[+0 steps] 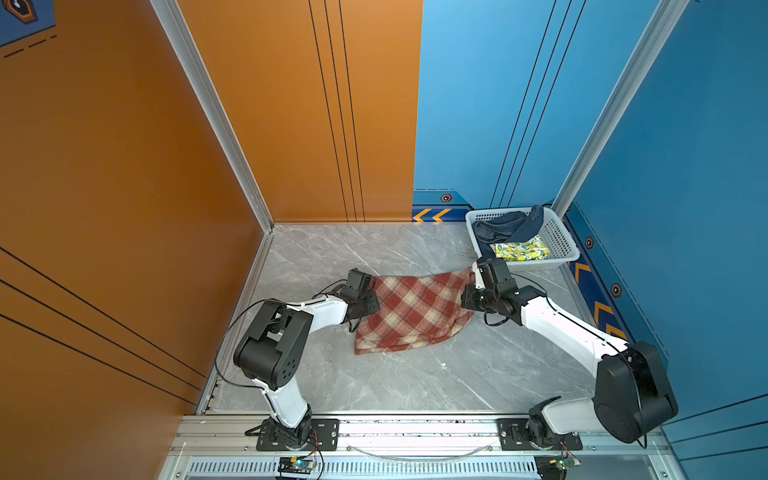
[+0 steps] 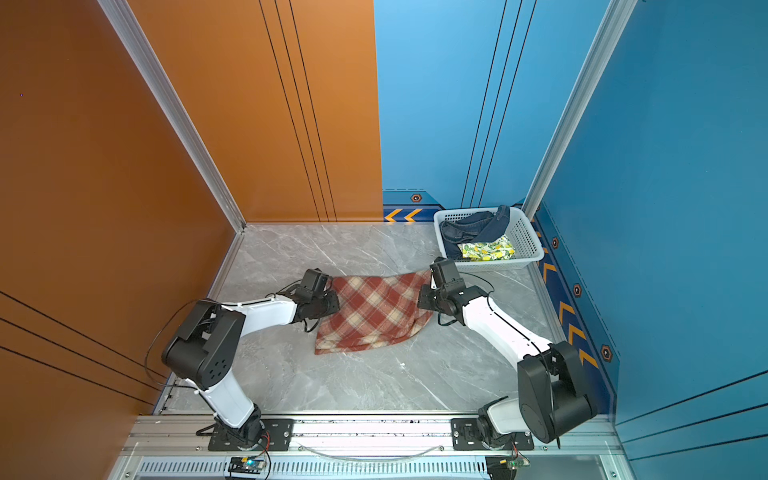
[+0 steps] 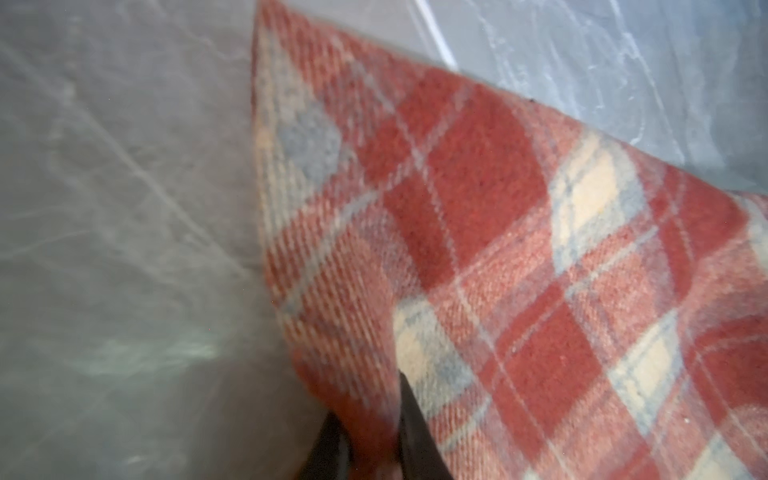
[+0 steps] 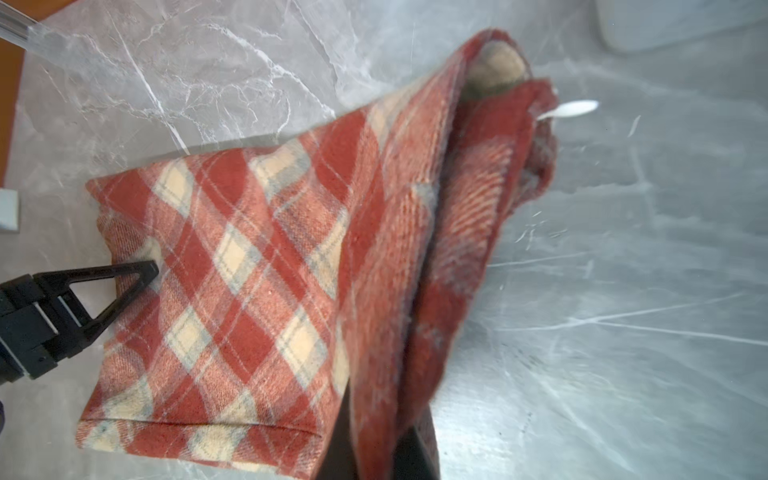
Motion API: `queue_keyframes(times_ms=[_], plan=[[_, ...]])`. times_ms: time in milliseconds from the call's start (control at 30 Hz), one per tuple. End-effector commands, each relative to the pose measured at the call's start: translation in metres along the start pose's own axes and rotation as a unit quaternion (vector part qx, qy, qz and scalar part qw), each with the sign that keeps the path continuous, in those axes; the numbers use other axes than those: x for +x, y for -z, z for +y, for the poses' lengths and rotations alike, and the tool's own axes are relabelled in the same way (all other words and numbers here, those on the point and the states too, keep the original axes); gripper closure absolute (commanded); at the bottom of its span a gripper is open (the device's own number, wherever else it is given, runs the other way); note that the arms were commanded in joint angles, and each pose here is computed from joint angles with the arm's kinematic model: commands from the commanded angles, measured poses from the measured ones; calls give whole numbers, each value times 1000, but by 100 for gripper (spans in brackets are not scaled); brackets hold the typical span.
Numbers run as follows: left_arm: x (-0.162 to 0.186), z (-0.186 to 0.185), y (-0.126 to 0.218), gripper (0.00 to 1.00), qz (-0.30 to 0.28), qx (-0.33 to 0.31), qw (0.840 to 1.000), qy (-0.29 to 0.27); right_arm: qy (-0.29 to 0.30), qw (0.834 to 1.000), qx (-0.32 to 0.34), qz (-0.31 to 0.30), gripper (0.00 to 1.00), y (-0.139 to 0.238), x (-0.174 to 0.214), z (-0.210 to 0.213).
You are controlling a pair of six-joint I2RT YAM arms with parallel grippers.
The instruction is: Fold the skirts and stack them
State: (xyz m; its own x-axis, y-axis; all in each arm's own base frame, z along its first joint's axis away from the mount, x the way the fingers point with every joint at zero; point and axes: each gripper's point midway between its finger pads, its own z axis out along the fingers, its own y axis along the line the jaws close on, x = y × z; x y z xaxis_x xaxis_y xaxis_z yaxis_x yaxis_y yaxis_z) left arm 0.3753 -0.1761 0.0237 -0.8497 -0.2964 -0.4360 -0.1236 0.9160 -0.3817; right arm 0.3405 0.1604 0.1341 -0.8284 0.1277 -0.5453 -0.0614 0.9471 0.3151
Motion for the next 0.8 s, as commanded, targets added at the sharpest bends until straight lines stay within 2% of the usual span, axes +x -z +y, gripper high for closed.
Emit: queue_keyframes(times_ms=[0,200,267,300,367,433,500,667,767], plan=[[79,31,-20,82,131,-43,990,13,80,996,49,-3,100,23,-5,13],[83,24,-23,83,134,-24,991,16,125,992,-30,2,100,8,1,99],[83,24,-22,83,132,-22,991,16,117,988,-103,14,97,-1,12,144],[82,24,-22,83,131,-20,991,17,102,983,-149,21,86,-3,15,165],[81,23,-21,83,130,-15,991,18,75,975,-207,30,59,-4,15,190],[81,20,-20,82,130,-10,991,18,58,974,-218,20,39,-2,9,193],[81,18,-20,82,130,-3,991,20,47,976,-214,6,30,3,3,186],[83,13,-20,82,130,8,991,26,-2,987,-161,-21,27,7,-10,134],[86,6,-19,80,132,17,991,28,-7,993,-111,-26,28,7,-5,105]])
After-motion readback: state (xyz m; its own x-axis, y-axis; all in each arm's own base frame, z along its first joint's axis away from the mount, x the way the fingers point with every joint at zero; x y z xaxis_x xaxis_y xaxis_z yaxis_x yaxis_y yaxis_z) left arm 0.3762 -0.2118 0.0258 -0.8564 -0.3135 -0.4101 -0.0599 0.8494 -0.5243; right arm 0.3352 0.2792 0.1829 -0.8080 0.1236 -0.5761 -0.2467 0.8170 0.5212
